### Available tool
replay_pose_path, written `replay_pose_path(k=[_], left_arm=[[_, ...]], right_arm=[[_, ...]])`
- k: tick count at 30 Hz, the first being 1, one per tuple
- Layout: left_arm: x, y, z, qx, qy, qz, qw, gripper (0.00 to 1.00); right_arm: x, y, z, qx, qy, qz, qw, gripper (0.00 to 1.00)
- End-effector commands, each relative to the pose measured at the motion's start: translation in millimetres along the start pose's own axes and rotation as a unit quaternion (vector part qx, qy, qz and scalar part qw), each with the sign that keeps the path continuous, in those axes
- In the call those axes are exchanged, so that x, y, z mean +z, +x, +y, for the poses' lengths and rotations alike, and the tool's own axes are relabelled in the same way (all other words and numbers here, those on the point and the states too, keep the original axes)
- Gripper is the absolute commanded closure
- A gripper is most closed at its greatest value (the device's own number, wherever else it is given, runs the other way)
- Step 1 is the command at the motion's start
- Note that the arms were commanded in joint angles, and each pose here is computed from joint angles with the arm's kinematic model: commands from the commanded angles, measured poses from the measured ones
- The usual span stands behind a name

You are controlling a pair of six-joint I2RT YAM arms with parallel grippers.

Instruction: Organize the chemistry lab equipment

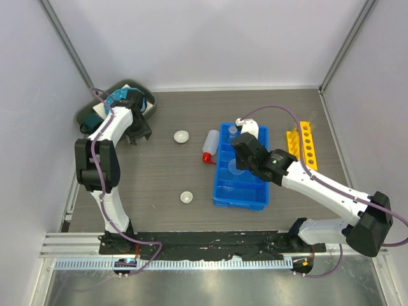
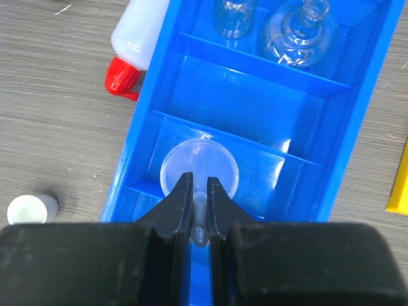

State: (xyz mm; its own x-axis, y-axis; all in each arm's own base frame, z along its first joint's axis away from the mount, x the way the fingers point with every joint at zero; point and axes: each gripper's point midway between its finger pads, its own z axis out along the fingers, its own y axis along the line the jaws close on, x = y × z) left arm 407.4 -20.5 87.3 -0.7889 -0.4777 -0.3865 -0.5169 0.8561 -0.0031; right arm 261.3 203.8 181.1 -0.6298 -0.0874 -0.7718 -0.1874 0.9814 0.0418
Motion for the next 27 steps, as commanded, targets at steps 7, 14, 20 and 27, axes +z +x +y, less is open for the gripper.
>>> replay_pose_path(k=[7,14,20,27], left_arm=[[6.5,-37.3,5.0,-0.035,0.033,-0.027,0.999,0.5],[13.5,-39.6,2.5,-0.034,0.042,-0.023,0.998,0.51],[14.8,-51.6,8.7,-0.045,0.045,-0.026,0.998,0.53],[6.5,-58.5,2.8,-0.047,0.061,-0.034,0.996,0.55]], right_arm=[[10.8,-10.1,-1.4,0.006,-0.008,-0.013,1.0,0.99],[28.4,1.4,4.0,0.006,-0.011,0.006,1.0,0.99],[40.9,13.3,11.5,0.008,-0.018,0.024,1.0,0.99],[47.7,26.4,23.1,0.019,-0.042,0.04,0.998,0.99]])
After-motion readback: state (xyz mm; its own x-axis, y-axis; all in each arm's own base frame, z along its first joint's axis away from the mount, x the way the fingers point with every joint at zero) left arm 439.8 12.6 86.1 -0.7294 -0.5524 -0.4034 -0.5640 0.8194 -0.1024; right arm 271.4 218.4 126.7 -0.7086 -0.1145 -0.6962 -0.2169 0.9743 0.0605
